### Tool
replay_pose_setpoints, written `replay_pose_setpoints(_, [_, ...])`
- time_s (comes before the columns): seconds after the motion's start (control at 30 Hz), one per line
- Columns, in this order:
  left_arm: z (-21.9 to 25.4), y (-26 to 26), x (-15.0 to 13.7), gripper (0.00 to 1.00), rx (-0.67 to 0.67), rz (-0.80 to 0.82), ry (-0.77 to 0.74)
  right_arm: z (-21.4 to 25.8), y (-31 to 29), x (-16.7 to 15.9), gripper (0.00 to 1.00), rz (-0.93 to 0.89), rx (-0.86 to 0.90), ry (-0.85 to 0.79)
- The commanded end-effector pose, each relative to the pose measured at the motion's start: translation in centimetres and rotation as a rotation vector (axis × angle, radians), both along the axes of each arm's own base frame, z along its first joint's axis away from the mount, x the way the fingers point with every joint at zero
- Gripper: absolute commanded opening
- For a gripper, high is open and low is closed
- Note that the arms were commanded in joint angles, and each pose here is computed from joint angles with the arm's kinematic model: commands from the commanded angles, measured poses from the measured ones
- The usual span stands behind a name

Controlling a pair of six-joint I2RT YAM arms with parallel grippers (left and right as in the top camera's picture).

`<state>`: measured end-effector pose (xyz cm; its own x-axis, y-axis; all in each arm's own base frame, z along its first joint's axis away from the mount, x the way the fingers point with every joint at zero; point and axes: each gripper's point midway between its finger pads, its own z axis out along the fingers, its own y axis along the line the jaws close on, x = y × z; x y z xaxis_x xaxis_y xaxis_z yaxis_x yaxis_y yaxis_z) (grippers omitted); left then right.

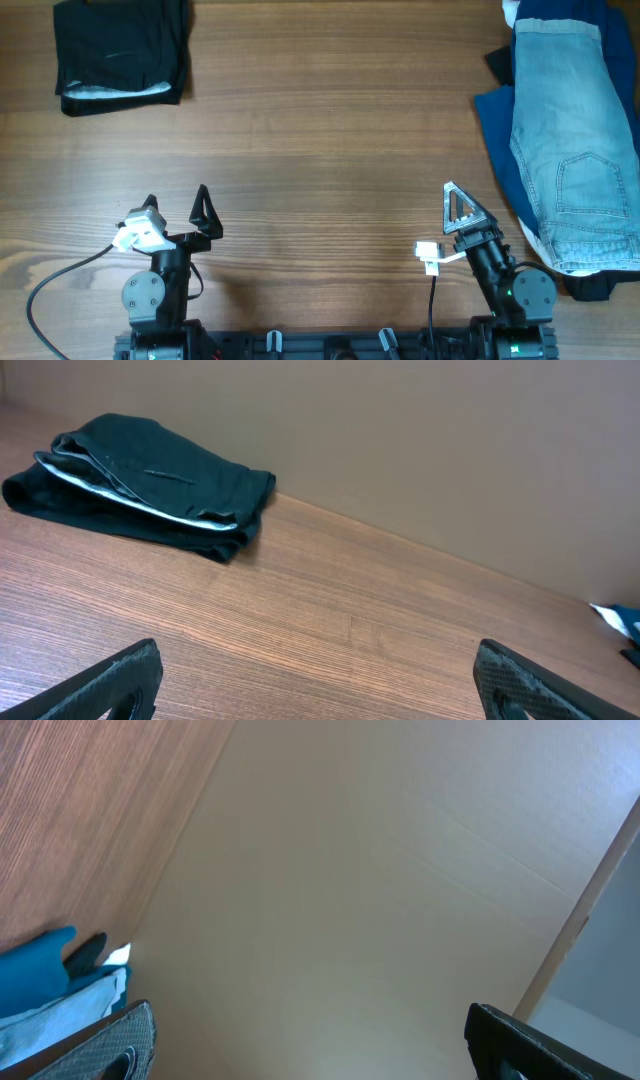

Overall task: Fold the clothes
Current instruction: 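Move the right gripper toward the light-blue denim shorts on the pile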

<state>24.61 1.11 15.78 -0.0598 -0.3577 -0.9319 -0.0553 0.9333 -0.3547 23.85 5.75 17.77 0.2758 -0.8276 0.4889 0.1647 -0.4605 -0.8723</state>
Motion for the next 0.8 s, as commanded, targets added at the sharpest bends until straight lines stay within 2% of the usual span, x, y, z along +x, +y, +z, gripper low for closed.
replay_pose_setpoints(0.0, [-1.1,0.1,0.1,1.0,-0.01,0.008,0.041,0.2,0.2,-0.1,1.0,0.014,-0.04,-0.025])
replay_pose_setpoints(0.17, [-2.9,0.1,0.3,1.0,-0.016,0.008,0.12,0.0,-0.2,0.0,1.0,-0.012,-0.012,-0.007])
replay_pose_setpoints(0.2, [-3.0,0.1,0.3,1.0,-0.016,0.008,0.126,0.1,-0.4,0.1,1.0,-0.023,0.154,0.047])
replay_pose_setpoints(0.3, [-2.7,0.0,0.4,1.0,-0.016,0.0,0.113,-0.2,-0.7,0.3,1.0,-0.037,0.792,0.26])
replay_pose_setpoints(0.33, [-2.3,-0.4,0.5,1.0,-0.018,-0.024,0.095,-0.4,-0.7,0.3,1.0,-0.037,0.932,0.31])
replay_pose_setpoints(0.47, [-0.9,-1.4,0.7,1.0,-0.018,-0.079,0.039,-1.0,2.0,-0.5,1.0,0.09,1.219,0.542])
replay_pose_setpoints(0.53, [-1.0,-1.4,0.7,1.0,-0.019,-0.079,0.042,-1.2,5.1,-2.4,1.0,0.265,1.198,0.699])
replay_pose_setpoints(0.6, [-1.1,-1.9,0.6,1.0,-0.022,-0.107,0.047,-1.0,9.2,-7.0,1.0,0.57,1.085,0.919])
replay_pose_setpoints(0.63, [-1.1,-2.1,0.6,1.0,-0.024,-0.123,0.046,-0.9,9.8,-8.1,1.0,0.634,1.056,0.956])
replay_pose_setpoints(0.7, [-0.5,-2.9,0.6,1.0,-0.025,-0.167,0.024,0.2,10.2,-8.8,1.0,0.707,1.009,0.921])
replay_pose_setpoints(0.77, [1.0,-5.0,0.2,1.0,-0.023,-0.296,-0.035,2.5,10.1,-9.0,1.0,0.768,0.987,0.824])
